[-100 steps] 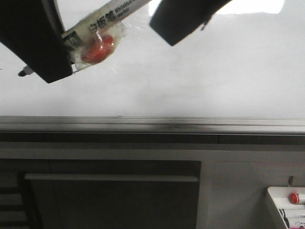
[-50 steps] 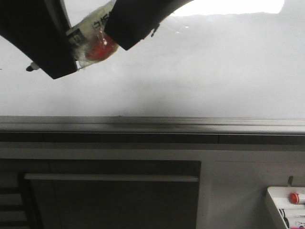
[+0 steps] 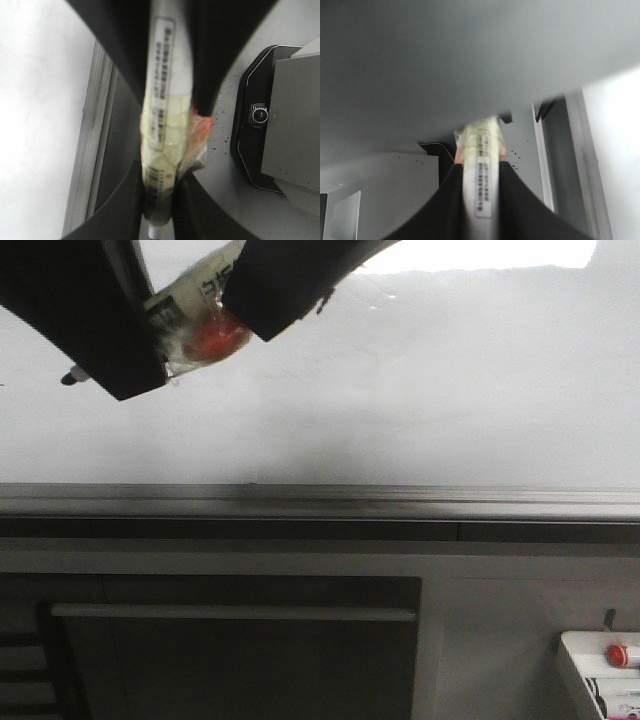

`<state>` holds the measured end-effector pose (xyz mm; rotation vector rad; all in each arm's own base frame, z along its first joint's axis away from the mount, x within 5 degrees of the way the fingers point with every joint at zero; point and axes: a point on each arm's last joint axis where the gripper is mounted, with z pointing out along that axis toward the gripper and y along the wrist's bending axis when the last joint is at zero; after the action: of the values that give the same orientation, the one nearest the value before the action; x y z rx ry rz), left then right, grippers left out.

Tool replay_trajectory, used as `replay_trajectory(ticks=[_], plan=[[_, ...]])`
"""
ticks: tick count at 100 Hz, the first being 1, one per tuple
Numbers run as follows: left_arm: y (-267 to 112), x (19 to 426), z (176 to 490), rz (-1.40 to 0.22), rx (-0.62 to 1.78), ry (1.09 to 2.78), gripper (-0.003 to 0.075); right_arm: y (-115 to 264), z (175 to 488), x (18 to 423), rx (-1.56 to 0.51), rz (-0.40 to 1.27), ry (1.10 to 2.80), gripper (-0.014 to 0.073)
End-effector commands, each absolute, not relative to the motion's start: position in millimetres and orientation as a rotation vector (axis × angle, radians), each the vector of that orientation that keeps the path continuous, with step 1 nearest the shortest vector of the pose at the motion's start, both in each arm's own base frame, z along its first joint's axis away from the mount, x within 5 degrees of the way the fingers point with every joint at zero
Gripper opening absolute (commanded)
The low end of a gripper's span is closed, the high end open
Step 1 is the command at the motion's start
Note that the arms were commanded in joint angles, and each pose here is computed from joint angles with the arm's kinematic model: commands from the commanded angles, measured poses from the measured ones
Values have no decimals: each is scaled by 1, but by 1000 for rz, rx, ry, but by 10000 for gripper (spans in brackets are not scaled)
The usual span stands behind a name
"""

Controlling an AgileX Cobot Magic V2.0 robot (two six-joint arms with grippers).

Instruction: Write number 2 on whiteboard

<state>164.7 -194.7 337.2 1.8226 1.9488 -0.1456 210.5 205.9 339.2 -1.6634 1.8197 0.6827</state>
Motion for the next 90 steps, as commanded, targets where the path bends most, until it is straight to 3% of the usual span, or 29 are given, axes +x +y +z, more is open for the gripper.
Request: replay_trajectory(ticks=[1,24,31,46,55,90], plan=[[-197,163,356,-167,1761,1866,-18,206,359,207,-1613,702,1747,22],[-197,163,356,-170,1762,1869,2,206,359,207,-1613,702,1747,15],[-197,163,356,-172,1758,1873,64,205,361,206,-1613,696,1741,15],[-194,160,360,-222,1681,1921,311,201,368,202,-1597,673,1719,15],[-190,157,367,-235,1632,1919,383,198,375,200,-1556,648,1711,15],[-126,143,386,-222,1258,1960,391,162,403,175,-1348,478,1788,15]])
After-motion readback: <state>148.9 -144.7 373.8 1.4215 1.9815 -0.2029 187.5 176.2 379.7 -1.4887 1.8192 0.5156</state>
